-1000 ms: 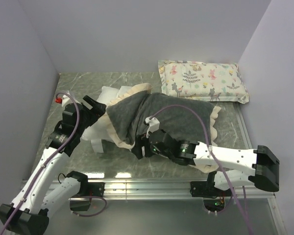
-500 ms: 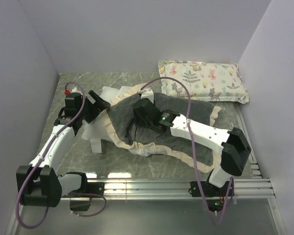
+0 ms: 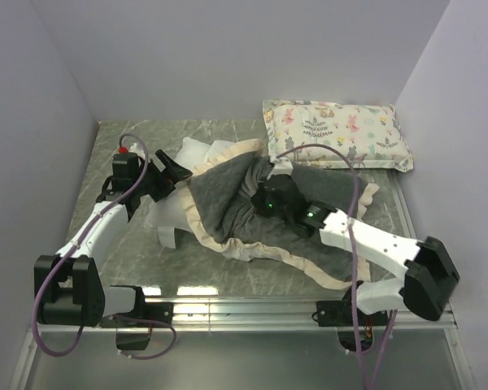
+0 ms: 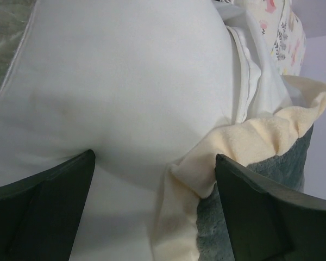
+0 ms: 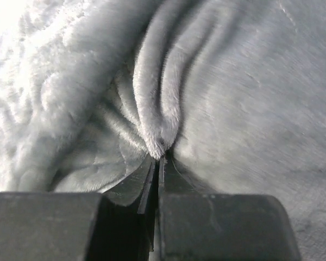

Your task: Remove the pillowcase from the pillow

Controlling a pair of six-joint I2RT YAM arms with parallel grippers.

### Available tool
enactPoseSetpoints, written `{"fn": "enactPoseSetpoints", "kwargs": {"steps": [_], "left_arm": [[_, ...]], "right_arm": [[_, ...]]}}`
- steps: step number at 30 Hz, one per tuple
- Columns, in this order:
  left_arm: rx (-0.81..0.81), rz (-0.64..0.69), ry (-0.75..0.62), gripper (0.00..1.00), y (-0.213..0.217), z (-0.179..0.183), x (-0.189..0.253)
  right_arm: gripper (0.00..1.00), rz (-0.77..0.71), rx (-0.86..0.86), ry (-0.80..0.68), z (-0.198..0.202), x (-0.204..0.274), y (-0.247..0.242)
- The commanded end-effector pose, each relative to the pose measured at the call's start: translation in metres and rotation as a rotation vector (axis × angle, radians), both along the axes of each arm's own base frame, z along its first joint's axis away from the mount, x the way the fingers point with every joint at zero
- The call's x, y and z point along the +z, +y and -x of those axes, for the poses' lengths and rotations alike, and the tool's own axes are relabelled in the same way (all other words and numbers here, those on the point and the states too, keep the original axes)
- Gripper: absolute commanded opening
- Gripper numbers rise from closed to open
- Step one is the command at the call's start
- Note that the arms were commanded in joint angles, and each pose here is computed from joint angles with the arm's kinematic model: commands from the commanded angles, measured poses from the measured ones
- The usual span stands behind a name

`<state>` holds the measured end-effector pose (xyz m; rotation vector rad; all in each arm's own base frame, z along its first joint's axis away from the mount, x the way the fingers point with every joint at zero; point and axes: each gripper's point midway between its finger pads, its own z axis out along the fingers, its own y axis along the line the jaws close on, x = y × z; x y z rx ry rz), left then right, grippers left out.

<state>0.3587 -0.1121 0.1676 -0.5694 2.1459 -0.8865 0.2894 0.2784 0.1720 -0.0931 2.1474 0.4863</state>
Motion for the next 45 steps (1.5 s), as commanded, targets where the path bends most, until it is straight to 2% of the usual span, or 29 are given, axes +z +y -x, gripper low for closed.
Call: {"fn": "enactPoseSetpoints", "kwargs": {"steps": [1,8,12,13,14,15,17,19,21,23,25,26,28,29,30,32,34,37,38,39,41,45], "left_arm": [[-0.019,0.021,-0.004,0.99,-0.004,0.002,-0.004],[-0.020,0.051,0.006,0.99,-0.007,-0.003,-0.007],[-0.010,0.059,0.016,0.99,-0.007,-0.007,-0.009],[-0.001,0.057,0.024,0.98,-0.006,-0.007,-0.011],[0.005,0.055,0.019,0.98,-0.005,-0.007,-0.010],[0.015,0.054,0.020,0.98,-0.004,-0.007,-0.011],[0.018,0.056,0.019,0.98,-0.004,-0.006,-0.011],[0.021,0.058,0.022,0.98,-0.004,-0.005,-0.012],[0.025,0.059,0.023,0.98,-0.003,-0.003,-0.012],[0.031,0.057,0.019,0.97,-0.002,-0.002,-0.012],[0.031,0.054,0.017,0.97,-0.002,-0.001,-0.012],[0.034,0.052,0.020,0.97,-0.001,-0.001,-0.012],[0.035,0.052,0.014,0.97,-0.001,-0.001,-0.010],[0.035,0.052,0.011,0.97,-0.001,-0.001,-0.009],[0.037,0.052,0.013,0.97,-0.001,0.000,-0.009],[0.039,0.051,0.007,0.97,0.000,0.000,-0.007],[0.038,0.048,0.011,0.97,0.000,0.001,-0.009],[0.043,0.037,0.012,0.97,0.002,0.001,-0.010],[0.045,0.036,0.006,0.97,0.002,0.001,-0.008],[0.047,0.036,0.008,0.97,0.002,0.002,-0.010],[0.048,0.039,0.002,0.96,0.002,0.002,-0.008],[0.050,0.037,-0.002,0.96,0.003,0.003,-0.007]], "right_arm": [[0.00,-0.154,0.005,0.030,0.008,-0.001,-0.023],[0.00,-0.225,0.091,-0.030,0.014,0.026,-0.020],[0.00,-0.143,0.048,-0.037,0.013,0.030,-0.020],[0.03,-0.107,0.059,-0.021,0.020,0.027,-0.017],[0.25,-0.086,0.014,-0.063,0.014,0.042,-0.020],[0.38,-0.070,0.006,-0.076,0.015,0.046,-0.017],[0.57,-0.057,0.011,-0.102,0.021,0.065,-0.007],[0.64,-0.028,-0.006,-0.106,0.022,0.070,-0.002],[0.66,-0.016,-0.019,-0.131,0.022,0.083,0.011],[0.70,-0.030,0.005,-0.134,0.023,0.092,0.026],[0.73,0.015,0.050,-0.108,0.025,0.080,0.045],[0.78,0.010,0.060,-0.115,0.022,0.090,0.056],[0.82,0.110,0.087,-0.054,0.017,0.059,0.072],[0.85,0.114,0.088,-0.059,0.012,0.064,0.079],[0.86,0.170,0.089,-0.033,0.007,0.044,0.086],[0.88,0.241,0.053,-0.029,-0.002,0.037,0.085],[0.85,0.327,0.037,-0.003,-0.006,0.016,0.081],[0.40,0.320,-0.007,-0.023,-0.007,0.019,0.070],[0.16,0.324,-0.011,-0.021,-0.004,0.014,0.063],[0.10,0.279,-0.015,-0.045,-0.001,0.033,0.058],[0.00,0.252,-0.022,-0.056,0.005,0.038,0.049],[0.00,0.136,-0.054,-0.115,0.020,0.078,0.018]]}}
